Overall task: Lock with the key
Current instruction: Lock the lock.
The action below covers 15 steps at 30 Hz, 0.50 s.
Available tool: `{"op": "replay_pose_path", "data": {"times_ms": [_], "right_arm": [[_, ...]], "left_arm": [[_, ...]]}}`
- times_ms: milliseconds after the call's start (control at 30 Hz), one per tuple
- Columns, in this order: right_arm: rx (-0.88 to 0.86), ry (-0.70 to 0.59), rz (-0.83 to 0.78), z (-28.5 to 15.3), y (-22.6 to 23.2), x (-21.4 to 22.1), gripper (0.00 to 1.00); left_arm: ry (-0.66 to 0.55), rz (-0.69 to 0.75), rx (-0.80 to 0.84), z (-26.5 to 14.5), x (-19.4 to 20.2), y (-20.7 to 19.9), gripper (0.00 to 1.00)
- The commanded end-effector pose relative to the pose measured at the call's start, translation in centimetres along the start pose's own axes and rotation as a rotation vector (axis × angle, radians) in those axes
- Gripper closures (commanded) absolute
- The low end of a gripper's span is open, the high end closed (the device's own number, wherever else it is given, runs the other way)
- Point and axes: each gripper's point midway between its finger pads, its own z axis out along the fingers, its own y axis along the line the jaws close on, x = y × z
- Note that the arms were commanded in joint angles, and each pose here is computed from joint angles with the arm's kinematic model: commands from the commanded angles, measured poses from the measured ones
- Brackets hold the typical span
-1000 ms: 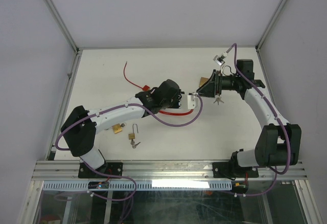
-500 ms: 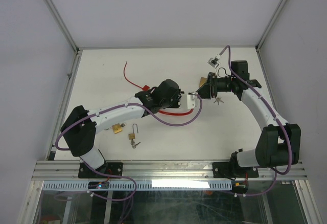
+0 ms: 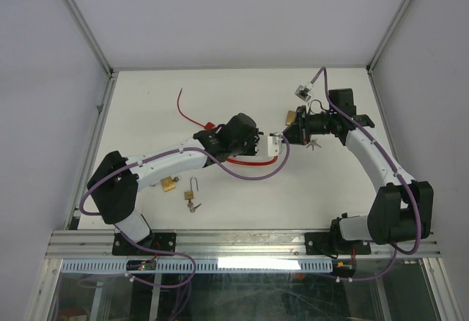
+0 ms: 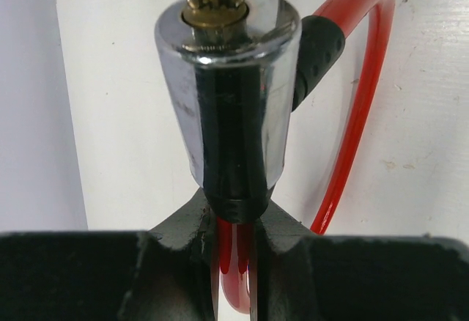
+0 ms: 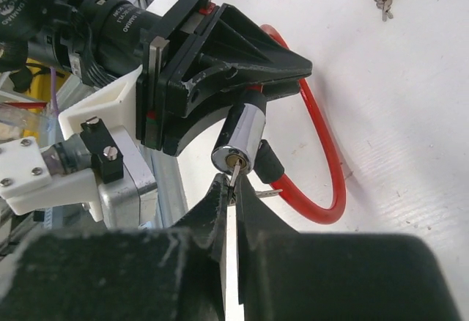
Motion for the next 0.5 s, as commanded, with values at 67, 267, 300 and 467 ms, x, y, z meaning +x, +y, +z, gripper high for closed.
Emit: {"op": "replay_pose_path", "data": {"times_ms": [67, 267, 300, 467], "right_arm": [[0.012, 0.002, -0.419, -0.6, 0.9, -0.7, 1.0], [0.013, 0.006, -0.845, -1.2, 0.9, -0.8, 1.0], [0.015, 0.016, -0.897, -1.3, 0.8, -0.8, 1.0], [0.007, 0.079, -1.115, -1.6, 0.2, -1.1, 1.0]], "left_arm": [[-0.01, -0.025, 0.095, 0.2, 0.1, -1.7, 1.0], [-0.036, -0.035, 0.139, 0.1, -0.2, -2.0, 1.0], [-0.043, -0.038, 0.146, 0.0, -0.2, -2.0, 1.0], [-0.067, -0.058, 0.17, -0.1, -0.3, -1.8, 1.0]]}}
